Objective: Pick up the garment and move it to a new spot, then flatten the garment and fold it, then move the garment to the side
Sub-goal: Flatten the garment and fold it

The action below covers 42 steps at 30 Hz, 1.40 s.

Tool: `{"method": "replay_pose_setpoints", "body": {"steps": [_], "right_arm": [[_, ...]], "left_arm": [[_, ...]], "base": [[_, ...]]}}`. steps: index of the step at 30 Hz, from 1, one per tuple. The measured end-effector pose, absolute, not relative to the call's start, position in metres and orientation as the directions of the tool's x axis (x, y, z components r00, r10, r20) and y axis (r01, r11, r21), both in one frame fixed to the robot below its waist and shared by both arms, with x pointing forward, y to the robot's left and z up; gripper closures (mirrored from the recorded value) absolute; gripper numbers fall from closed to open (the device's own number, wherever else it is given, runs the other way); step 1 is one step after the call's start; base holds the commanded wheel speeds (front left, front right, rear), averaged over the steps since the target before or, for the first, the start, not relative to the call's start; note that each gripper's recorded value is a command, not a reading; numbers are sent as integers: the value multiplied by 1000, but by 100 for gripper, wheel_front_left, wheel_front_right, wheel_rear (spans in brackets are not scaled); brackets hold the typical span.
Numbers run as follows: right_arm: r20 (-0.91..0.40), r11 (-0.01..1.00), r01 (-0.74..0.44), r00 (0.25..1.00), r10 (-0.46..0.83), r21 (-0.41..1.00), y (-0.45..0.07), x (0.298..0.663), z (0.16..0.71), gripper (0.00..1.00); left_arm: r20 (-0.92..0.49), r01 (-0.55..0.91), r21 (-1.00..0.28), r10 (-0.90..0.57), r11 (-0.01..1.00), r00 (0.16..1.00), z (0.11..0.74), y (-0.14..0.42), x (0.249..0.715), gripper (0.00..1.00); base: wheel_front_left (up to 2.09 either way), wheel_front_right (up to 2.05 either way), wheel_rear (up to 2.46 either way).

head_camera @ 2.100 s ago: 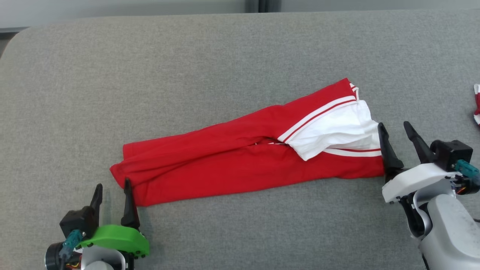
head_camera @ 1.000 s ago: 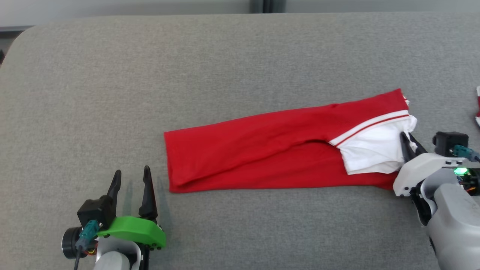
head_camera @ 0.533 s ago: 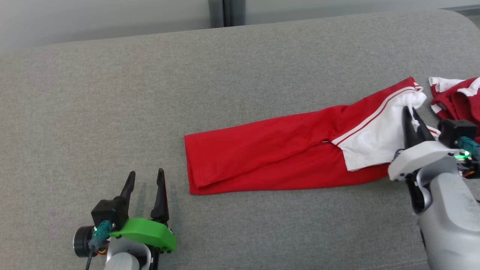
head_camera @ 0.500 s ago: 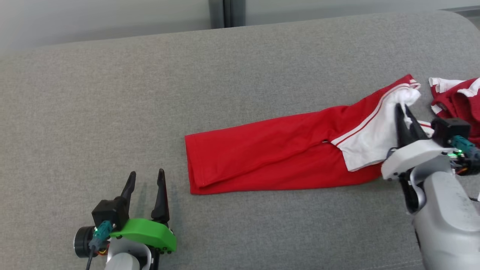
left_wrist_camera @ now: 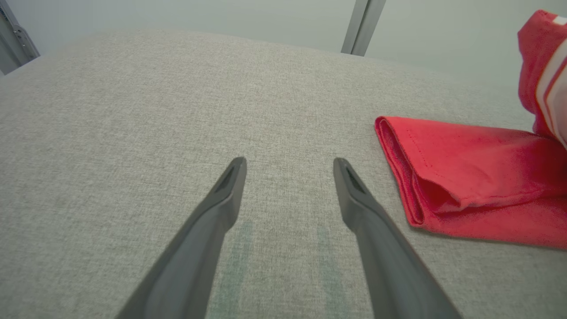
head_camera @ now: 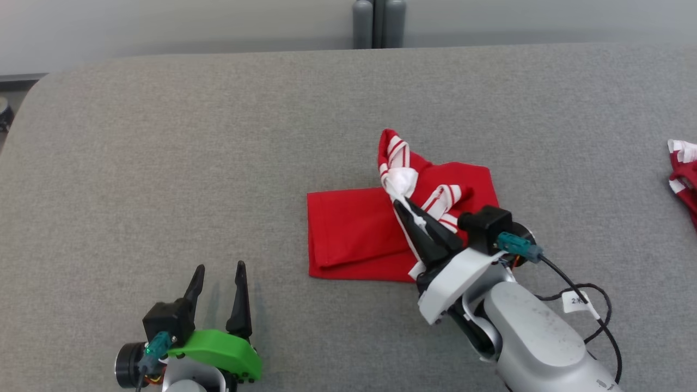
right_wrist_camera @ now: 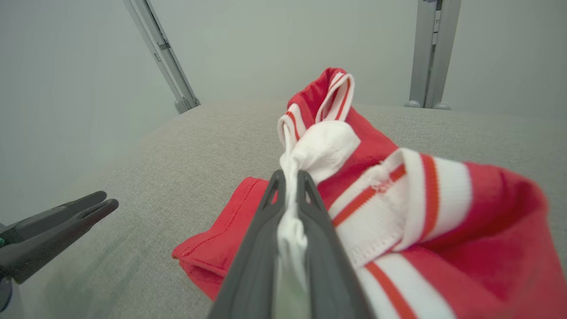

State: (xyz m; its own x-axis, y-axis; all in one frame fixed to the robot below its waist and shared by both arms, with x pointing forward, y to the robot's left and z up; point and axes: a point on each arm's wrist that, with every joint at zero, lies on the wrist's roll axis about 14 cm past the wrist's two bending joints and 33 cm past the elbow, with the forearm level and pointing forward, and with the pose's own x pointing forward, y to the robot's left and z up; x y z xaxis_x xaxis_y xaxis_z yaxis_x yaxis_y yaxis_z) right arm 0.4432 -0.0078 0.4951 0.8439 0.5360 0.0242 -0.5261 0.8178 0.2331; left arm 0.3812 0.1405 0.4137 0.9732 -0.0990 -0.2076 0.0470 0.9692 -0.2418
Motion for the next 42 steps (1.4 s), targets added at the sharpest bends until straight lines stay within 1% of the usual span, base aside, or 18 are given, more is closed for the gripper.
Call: {"method": "replay_pose_setpoints", "body": {"steps": [3,4,5,6,8,10,13,15,19,25,29,34,38,42], "right_arm": [[16,771,-591,796,605,239,19,434,495,100],[23,752,-608,781,624,254,27,431,498,58],[39,732,-624,768,640,274,35,428,504,25],[54,719,-636,758,650,280,40,427,510,0],[95,701,-653,748,657,286,46,428,525,0],[111,708,-648,755,647,279,43,431,531,0],[123,760,-595,801,586,260,20,444,536,0],[118,812,-533,846,520,239,-6,453,534,0],[84,897,-390,921,380,208,-60,460,519,0],[43,964,-209,978,205,163,-126,451,502,0],[3,981,-143,990,144,132,-150,436,488,0],[-29,987,-89,995,93,136,-167,417,476,0],[-64,988,-66,995,76,140,-173,403,464,0],[-73,988,-64,995,75,142,-173,401,461,0]], "left_arm": [[-213,25,-239,-78,971,974,413,147,373,0],[-220,18,-238,-72,971,973,412,148,369,0],[-221,11,-237,-65,971,973,412,150,367,0],[-218,7,-238,-60,971,974,413,152,366,0],[-211,-2,-235,-49,972,976,415,155,365,0],[-207,-12,-233,-37,972,978,417,157,365,0],[-204,-22,-231,-27,973,979,418,160,367,0],[-197,-16,-228,-30,974,980,420,159,370,0],[-187,0,-219,-42,976,982,422,155,376,0],[-165,46,-193,-78,980,983,427,145,386,0],[-149,70,-182,-98,981,984,432,139,390,0],[-140,84,-179,-109,980,984,435,135,385,0],[-142,91,-179,-117,980,983,435,133,378,0],[-146,89,-178,-116,980,982,434,133,376,0]], "base": [[0,0,0],[0,0,0],[0,0,0],[0,0,0],[0,0,0],[0,0,0],[0,0,0],[0,0,0],[0,0,0],[0,0,0],[0,0,0],[0,0,0],[0,0,0],[0,0,0]]}}
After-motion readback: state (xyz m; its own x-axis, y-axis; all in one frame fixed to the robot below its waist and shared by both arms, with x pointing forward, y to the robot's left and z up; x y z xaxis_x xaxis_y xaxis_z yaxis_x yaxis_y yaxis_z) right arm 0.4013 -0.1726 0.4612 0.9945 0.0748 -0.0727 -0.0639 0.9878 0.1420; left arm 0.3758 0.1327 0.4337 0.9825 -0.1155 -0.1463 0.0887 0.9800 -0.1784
